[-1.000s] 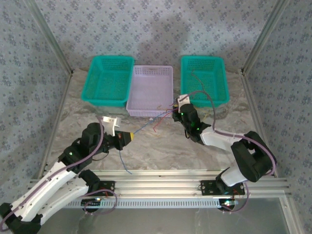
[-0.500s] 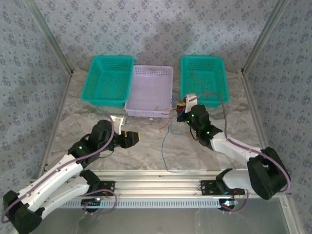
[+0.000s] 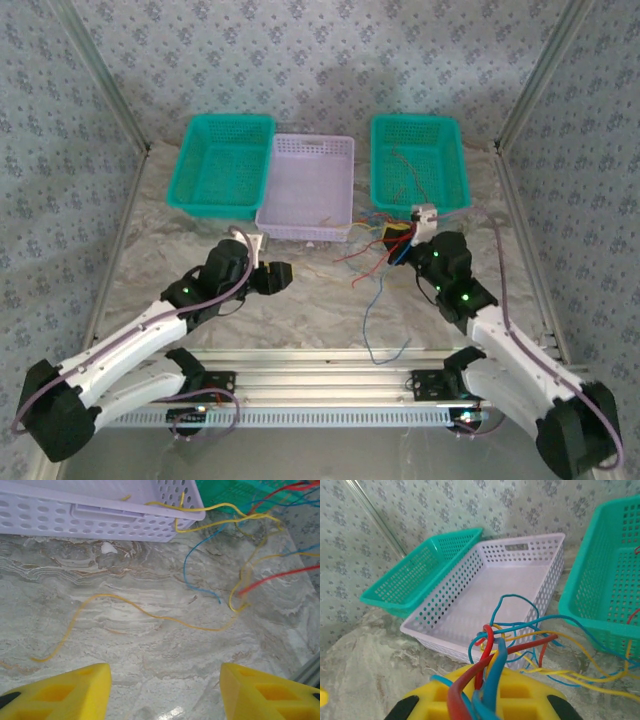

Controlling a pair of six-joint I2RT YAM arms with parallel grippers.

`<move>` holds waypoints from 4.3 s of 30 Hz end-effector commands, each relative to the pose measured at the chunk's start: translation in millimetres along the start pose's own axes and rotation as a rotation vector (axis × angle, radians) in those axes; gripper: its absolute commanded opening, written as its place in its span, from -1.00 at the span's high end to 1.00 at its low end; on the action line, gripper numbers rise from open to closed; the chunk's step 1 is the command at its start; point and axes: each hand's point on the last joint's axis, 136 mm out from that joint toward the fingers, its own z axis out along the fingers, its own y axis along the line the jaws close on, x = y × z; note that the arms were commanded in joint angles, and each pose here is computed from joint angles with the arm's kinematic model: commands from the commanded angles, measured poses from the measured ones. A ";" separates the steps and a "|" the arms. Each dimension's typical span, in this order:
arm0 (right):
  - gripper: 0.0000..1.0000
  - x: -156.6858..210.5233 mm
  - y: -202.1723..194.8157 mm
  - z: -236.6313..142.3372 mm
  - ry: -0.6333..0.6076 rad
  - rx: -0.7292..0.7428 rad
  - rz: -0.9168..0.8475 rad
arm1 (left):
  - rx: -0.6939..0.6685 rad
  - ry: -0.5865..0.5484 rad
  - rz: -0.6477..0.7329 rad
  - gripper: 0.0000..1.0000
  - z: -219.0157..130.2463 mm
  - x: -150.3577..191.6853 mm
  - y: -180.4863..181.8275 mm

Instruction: Untangle the cables

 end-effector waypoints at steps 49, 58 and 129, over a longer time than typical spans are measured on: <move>1.00 -4.5 120.7 -28.3 0.323 -0.570 0.211 | 0.448 -0.055 -0.168 -0.29 -19.6 -70.5 -115.3; 1.00 0.4 130.4 -6.9 0.338 -0.595 0.199 | 0.502 0.059 -0.144 -0.20 1.8 -38.4 -128.1; 1.00 14.3 -61.1 -33.5 0.274 0.304 0.268 | -0.160 -0.211 0.081 1.00 -166.5 -96.4 -9.8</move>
